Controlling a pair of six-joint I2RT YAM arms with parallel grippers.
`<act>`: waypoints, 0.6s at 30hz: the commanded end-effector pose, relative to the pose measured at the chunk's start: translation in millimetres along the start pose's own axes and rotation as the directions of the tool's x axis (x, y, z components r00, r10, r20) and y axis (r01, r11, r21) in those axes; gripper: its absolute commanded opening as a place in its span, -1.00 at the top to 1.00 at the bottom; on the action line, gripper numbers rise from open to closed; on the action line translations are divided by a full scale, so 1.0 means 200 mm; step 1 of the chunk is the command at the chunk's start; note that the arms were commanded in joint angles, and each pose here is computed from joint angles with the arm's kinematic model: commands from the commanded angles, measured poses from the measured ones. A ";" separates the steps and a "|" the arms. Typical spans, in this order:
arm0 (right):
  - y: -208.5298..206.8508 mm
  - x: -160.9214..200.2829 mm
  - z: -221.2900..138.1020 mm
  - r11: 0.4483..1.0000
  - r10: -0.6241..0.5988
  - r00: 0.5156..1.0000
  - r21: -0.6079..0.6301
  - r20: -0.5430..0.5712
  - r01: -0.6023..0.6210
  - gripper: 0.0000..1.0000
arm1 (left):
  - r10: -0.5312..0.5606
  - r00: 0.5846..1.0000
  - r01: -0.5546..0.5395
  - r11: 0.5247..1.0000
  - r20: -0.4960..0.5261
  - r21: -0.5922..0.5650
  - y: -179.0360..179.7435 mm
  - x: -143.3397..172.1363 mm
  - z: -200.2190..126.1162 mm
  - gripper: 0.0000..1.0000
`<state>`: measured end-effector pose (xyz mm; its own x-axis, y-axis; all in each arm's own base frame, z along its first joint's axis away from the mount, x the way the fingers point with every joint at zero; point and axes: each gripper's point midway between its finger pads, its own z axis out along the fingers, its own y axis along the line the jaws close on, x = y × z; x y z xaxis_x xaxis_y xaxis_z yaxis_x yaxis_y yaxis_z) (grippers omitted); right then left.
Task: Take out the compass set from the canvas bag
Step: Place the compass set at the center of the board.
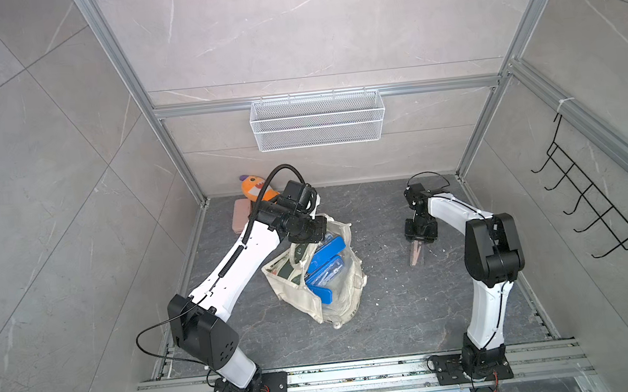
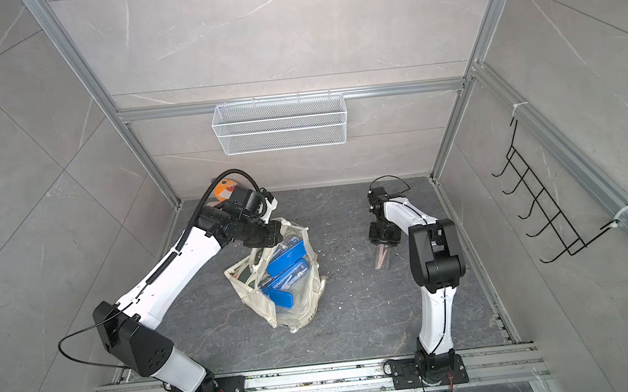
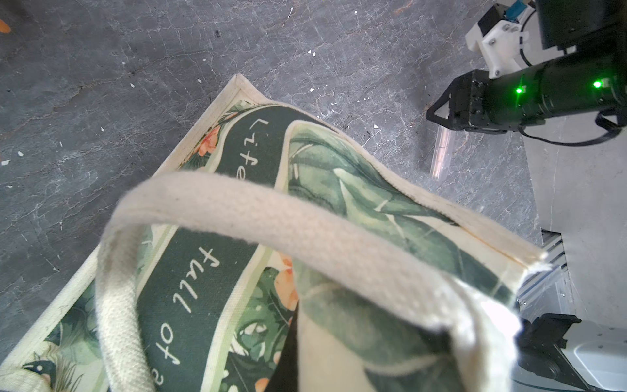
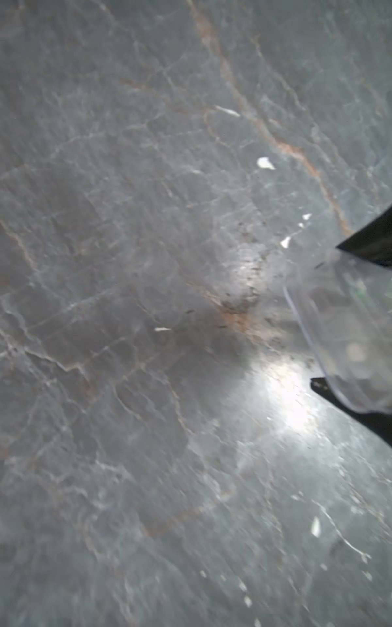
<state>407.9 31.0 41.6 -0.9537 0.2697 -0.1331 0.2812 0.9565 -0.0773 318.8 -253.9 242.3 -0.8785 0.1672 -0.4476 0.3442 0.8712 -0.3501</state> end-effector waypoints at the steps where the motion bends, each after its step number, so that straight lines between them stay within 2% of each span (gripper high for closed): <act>1: -0.02 -0.05 -0.01 0.999 -0.032 0.999 0.037 0.000 0.032 0.68 | -0.003 0.999 0.001 0.997 0.035 0.072 -0.07 -0.02 -0.08 1.00; 9: 0.01 -0.09 0.10 0.998 -0.043 0.998 0.039 -0.044 0.045 0.64 | -0.007 1.000 0.005 0.997 0.025 0.072 -0.07 0.00 -0.07 1.00; 12: 0.03 -0.08 0.12 0.999 -0.038 0.998 0.023 -0.058 0.039 0.55 | -0.009 1.000 0.007 0.997 0.027 0.071 -0.06 0.00 -0.08 1.00; 14: 0.04 -0.09 0.12 0.999 -0.035 0.998 0.008 -0.054 0.035 0.38 | -0.011 1.000 0.009 0.997 0.025 0.071 -0.06 0.01 -0.07 1.00; 15: 0.04 -0.09 0.10 1.000 -0.030 0.999 -0.001 -0.044 0.030 0.20 | -0.011 1.000 0.009 0.997 0.024 0.071 -0.06 0.01 -0.07 1.00; 18: 0.04 -0.10 0.05 0.999 -0.022 1.000 -0.025 -0.015 0.022 -0.12 | -0.010 1.000 0.009 0.997 0.019 0.071 -0.06 0.01 -0.06 1.00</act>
<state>429.4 31.3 21.8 -0.9649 0.2455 -0.0932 0.2533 0.9638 -0.0832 312.9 -254.8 239.4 -0.8855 0.1661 -0.4339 0.3434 0.8630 -0.3705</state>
